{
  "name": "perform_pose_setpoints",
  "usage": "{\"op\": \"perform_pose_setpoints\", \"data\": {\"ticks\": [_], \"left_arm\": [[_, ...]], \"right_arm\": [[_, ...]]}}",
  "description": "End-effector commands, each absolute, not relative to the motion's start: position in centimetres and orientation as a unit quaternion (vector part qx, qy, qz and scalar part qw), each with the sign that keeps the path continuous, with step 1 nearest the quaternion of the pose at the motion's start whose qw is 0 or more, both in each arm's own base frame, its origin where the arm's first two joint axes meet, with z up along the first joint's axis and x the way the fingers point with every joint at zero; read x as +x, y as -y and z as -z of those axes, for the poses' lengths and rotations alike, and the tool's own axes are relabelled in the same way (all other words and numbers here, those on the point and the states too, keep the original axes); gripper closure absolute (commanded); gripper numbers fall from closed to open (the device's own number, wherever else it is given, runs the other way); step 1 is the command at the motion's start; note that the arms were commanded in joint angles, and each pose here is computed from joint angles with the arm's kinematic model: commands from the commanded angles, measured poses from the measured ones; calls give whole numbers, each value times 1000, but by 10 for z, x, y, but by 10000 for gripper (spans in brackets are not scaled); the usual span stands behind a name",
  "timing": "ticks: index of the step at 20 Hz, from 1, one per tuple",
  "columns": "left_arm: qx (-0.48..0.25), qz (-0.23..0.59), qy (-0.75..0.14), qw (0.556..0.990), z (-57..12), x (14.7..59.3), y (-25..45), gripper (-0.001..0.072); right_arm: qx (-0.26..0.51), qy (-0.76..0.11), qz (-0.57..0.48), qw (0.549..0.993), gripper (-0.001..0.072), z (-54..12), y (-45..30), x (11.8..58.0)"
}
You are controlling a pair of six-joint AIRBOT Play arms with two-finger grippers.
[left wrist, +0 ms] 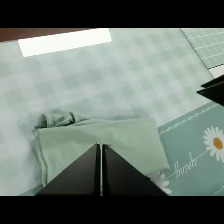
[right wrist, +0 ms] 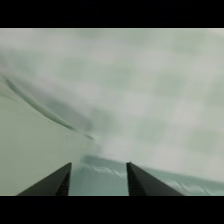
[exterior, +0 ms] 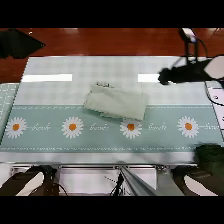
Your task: Fold the shirts.
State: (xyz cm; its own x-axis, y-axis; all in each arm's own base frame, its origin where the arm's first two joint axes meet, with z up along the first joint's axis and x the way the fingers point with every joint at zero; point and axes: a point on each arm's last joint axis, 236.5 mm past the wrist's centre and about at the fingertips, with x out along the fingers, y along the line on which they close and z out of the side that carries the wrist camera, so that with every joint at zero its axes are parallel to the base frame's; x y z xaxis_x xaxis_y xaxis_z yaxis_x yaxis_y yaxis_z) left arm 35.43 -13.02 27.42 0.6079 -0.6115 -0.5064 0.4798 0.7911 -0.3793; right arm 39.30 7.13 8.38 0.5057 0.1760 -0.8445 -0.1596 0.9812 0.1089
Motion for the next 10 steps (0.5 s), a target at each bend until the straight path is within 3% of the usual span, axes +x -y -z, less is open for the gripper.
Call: {"op": "perform_pose_setpoints", "data": {"ticks": [1,3,5,7,10], "left_arm": [[-86,298,-358,881,-255,348,124,589],[-96,296,-369,876,-252,346,125,546],[-96,296,-370,875,-252,346,125,540],[-99,295,-370,875,-252,346,125,540],[-99,295,-370,875,-252,346,125,540]], "right_arm": [[32,-623,0,781,157,-29,26,314],[181,-624,-39,759,110,8,-10,304],[288,-599,-83,742,111,32,-55,303],[346,-573,-98,737,111,51,-86,304],[357,-552,-98,747,111,66,-113,307]]}}
